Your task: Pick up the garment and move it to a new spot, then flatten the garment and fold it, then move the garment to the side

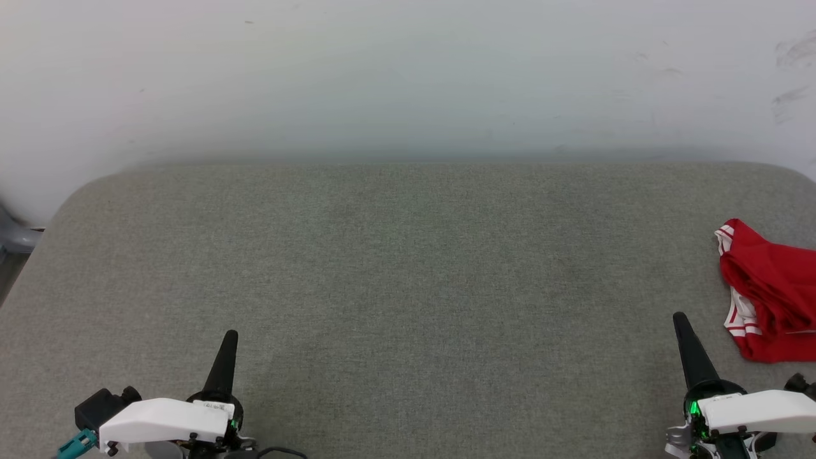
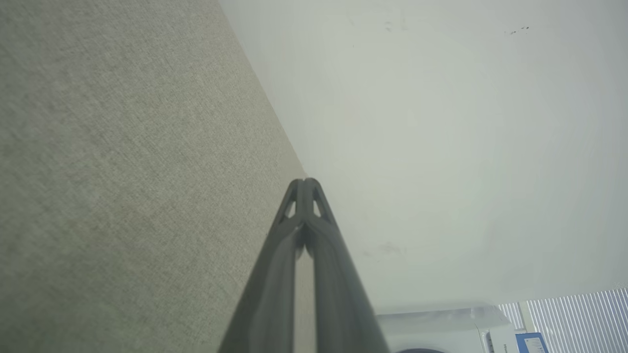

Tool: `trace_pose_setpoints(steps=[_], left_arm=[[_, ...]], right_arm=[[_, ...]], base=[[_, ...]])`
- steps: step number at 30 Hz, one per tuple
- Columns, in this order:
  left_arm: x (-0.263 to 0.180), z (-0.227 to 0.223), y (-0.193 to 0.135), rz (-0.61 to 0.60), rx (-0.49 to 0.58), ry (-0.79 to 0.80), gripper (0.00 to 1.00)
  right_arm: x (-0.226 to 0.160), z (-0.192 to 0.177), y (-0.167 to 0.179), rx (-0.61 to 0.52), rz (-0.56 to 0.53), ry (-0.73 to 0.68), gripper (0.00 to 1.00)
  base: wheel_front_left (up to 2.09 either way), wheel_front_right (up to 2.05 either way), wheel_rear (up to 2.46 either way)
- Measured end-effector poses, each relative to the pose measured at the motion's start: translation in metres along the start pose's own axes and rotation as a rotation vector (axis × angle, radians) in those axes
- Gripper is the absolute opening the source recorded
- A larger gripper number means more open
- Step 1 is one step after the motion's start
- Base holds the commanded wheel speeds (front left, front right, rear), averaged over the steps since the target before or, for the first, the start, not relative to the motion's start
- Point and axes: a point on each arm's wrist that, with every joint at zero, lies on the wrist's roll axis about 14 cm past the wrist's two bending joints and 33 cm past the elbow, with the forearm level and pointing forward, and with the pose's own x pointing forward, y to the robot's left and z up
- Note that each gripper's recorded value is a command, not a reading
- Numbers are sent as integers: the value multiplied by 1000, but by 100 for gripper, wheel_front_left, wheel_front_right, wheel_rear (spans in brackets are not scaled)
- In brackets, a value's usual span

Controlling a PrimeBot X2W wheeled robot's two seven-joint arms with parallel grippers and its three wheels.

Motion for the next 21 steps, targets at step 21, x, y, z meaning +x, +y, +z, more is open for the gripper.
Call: trace_pose_setpoints(steps=[21], left_arm=[[10, 2, -9, -40, -207, 12, 0]], right_arm=[[9, 1, 3, 194, 10, 15, 0]], base=[[0, 0, 0]])
